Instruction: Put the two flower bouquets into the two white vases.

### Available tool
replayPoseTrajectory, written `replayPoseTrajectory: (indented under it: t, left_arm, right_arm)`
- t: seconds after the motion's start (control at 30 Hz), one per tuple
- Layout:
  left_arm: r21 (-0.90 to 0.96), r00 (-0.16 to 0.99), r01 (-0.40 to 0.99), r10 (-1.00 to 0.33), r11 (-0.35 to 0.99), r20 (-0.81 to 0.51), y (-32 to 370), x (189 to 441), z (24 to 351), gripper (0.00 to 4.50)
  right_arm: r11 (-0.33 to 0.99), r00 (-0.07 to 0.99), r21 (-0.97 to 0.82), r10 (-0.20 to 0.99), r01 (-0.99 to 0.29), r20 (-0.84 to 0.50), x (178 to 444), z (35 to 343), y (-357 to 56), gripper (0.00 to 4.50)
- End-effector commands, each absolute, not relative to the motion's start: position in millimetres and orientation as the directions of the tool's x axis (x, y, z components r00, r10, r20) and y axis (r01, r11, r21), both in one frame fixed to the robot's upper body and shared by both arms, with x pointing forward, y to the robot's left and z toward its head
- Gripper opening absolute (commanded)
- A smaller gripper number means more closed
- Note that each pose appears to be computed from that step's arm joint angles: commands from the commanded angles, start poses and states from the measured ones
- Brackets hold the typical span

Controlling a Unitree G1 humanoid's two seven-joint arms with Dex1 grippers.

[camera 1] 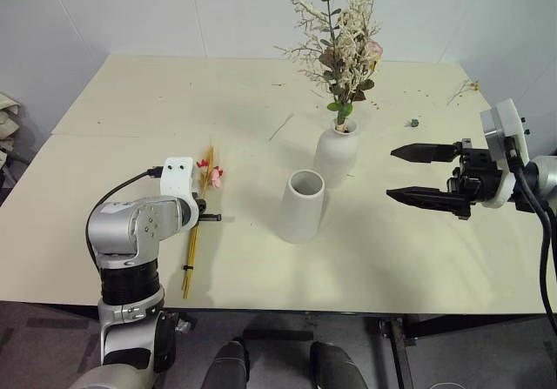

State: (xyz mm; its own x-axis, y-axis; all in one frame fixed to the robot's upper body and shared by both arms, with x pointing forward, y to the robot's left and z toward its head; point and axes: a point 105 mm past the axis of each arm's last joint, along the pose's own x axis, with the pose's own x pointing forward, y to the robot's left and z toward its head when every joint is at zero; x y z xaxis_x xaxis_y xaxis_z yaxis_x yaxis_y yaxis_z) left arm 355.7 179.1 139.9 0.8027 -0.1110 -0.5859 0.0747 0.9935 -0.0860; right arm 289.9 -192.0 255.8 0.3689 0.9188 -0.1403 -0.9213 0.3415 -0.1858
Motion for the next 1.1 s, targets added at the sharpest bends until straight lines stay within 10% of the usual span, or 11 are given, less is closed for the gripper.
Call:
replayPoseTrajectory:
  t: [0.03, 0.3, 0.6, 1.1]
  left_arm:
    - [-0.088, 0.894, 0.133, -0.158, 0.987, -0.420, 173.8, 369.5, 176.0, 0.01]
    - [-0.073, 0.934, 0.357, -0.356, 0.931, 0.038, 151.4, 383.3, 257.2, 0.01]
    - [0.060, 0.542, 0.644, -0.511, 0.762, 0.667, 138.0, 346.5, 360.6, 0.01]
    - [0.124, 0.092, 0.950, -0.637, 0.286, 0.766, 84.6, 321.3, 380.2, 0.01]
  right_arm:
    - [0.360, 0.398, -0.262, 0.911, -0.895, -0.109, 282.2, 272.8, -196.7, 4.50]
    - [0.405, 0.437, -0.281, 0.898, -0.870, -0.058, 274.0, 276.2, -200.0, 4.50]
    - [0.362, 0.353, -0.292, 0.932, -0.885, 0.086, 243.6, 293.6, -193.4, 4.50]
    - [0.399, 0.345, -0.298, 0.913, -0.867, 0.220, 231.9, 300.4, -189.1, 4.50]
